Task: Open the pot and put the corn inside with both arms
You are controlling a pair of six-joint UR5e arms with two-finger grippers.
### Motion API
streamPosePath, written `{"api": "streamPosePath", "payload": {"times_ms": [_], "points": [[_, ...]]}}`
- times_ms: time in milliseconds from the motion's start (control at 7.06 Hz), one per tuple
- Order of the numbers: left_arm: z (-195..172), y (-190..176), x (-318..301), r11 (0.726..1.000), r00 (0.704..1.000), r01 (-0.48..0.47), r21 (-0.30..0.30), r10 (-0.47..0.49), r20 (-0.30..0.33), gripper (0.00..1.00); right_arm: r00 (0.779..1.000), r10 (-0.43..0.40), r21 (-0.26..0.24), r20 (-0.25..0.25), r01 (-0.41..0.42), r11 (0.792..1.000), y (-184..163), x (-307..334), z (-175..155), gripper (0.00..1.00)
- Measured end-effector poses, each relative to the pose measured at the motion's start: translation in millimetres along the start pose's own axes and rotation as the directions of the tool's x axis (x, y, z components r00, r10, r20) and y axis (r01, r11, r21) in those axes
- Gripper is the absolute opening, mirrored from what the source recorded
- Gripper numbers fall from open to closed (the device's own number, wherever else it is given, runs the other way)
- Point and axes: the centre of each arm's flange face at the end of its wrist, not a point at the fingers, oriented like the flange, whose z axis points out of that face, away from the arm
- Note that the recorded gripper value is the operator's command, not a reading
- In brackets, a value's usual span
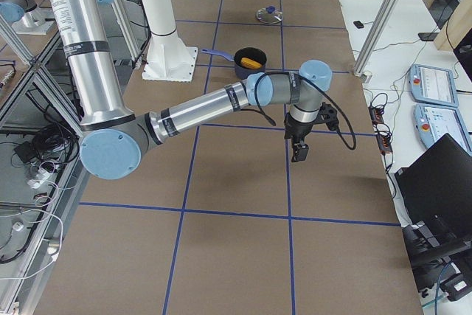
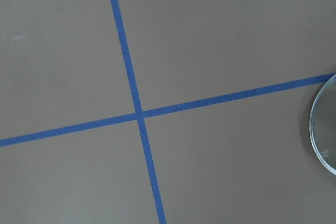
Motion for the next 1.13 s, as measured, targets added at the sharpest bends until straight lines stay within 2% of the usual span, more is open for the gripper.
{"api": "streamPosePath", "payload": {"times_ms": [425, 1134], "points": [[4.7, 5.7, -4.1, 1.0, 1.0, 0.011, -0.008, -0.011, -0.005, 0.99, 1.0, 0.0, 0.022, 0.007, 0.0, 1.0, 62.0, 47.9, 46.8, 1.0], [22.0, 31.1, -18.1, 1.0, 1.0, 0.013, -0.005, -0.013, -0.005, 0.99, 1.0, -0.001, 0.029, 0.008, 0.001, 1.0, 70.6, 50.9, 51.0, 1.0]]}}
